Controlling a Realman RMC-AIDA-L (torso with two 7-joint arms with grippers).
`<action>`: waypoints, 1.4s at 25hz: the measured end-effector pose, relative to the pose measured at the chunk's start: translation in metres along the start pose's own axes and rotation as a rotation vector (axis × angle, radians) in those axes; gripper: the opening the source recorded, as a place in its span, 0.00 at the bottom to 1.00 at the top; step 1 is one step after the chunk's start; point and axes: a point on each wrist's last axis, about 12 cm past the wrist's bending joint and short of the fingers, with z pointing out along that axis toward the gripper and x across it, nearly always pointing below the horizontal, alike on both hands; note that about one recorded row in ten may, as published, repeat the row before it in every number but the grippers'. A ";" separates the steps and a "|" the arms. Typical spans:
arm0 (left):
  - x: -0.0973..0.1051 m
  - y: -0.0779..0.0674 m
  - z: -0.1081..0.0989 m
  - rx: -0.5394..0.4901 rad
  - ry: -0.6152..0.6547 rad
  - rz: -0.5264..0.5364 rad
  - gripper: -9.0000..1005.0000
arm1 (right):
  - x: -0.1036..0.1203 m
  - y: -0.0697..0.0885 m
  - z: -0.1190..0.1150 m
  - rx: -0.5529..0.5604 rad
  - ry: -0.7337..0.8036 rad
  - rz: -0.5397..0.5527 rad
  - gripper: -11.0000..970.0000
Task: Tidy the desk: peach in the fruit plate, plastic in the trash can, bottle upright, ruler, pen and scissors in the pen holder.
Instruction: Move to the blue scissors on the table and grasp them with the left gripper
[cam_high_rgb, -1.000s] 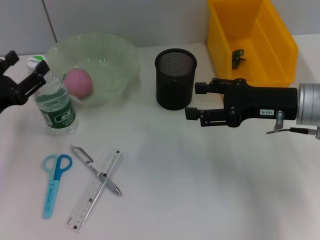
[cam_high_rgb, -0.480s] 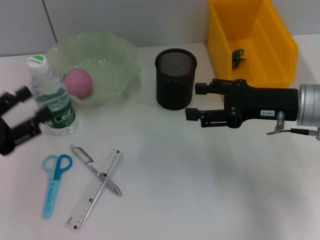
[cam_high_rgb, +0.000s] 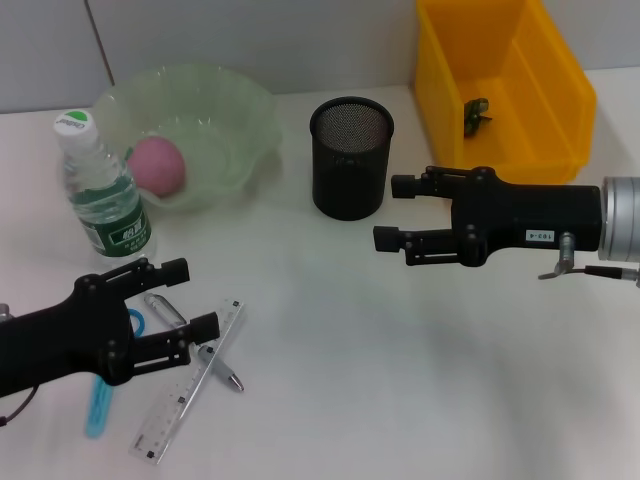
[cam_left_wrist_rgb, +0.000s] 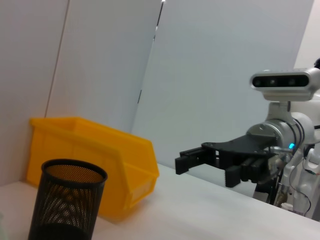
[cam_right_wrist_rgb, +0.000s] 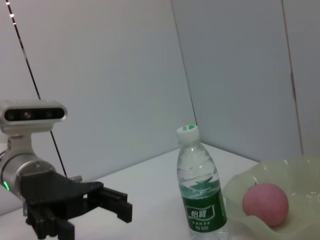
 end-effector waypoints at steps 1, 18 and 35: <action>-0.002 0.001 0.000 -0.001 0.004 -0.008 0.83 | 0.001 0.000 -0.001 0.003 0.001 0.000 0.85; -0.079 0.015 0.025 0.039 0.320 0.081 0.82 | 0.003 0.003 -0.007 -0.002 -0.005 0.002 0.85; -0.140 0.000 0.029 -0.223 0.838 -0.016 0.81 | -0.003 0.002 -0.008 -0.012 -0.006 -0.025 0.85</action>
